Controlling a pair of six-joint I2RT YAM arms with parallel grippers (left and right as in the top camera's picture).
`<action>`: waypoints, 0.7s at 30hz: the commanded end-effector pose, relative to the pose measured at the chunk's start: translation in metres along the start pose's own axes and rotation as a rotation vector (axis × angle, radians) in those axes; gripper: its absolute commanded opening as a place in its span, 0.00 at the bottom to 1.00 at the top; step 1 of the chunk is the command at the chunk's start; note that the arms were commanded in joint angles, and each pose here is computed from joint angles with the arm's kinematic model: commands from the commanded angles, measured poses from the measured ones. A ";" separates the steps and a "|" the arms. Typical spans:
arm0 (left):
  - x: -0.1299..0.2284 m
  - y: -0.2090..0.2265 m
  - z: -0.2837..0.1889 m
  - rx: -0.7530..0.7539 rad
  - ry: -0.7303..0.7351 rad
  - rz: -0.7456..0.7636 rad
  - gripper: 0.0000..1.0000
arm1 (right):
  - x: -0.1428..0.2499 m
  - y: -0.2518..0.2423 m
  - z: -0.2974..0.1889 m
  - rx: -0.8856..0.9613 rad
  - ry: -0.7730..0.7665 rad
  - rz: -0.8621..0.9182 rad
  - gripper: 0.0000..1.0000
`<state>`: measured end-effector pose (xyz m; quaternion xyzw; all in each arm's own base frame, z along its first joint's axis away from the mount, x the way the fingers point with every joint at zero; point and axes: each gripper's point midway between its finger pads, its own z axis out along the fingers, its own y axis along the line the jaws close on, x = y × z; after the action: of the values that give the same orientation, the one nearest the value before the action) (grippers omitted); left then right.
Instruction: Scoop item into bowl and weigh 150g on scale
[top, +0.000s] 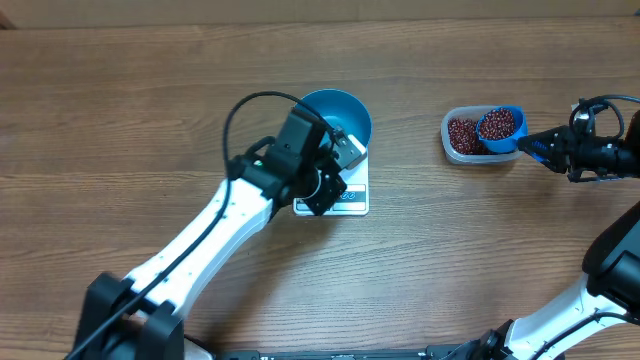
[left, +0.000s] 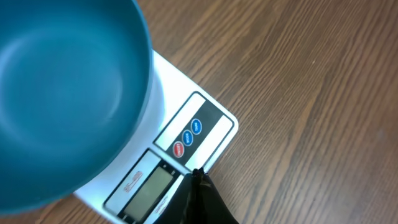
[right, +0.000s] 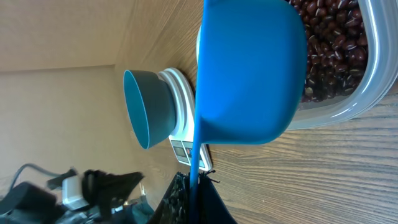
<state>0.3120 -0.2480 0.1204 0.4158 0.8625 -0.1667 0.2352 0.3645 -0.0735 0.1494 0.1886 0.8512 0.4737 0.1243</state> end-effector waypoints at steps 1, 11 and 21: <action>0.011 -0.006 0.021 0.029 0.044 0.026 0.04 | -0.001 0.006 0.002 -0.043 -0.008 -0.015 0.04; 0.026 -0.003 0.041 0.012 0.117 0.023 0.04 | -0.001 0.006 0.002 -0.042 -0.007 -0.015 0.04; 0.023 -0.020 0.047 0.034 0.119 0.060 0.04 | -0.001 0.006 0.002 -0.043 -0.007 -0.015 0.04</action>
<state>0.3004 -0.2649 0.0771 0.4404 0.8648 -0.1531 0.1863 0.3645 -0.0735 0.1494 0.1886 0.8512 0.4737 0.1243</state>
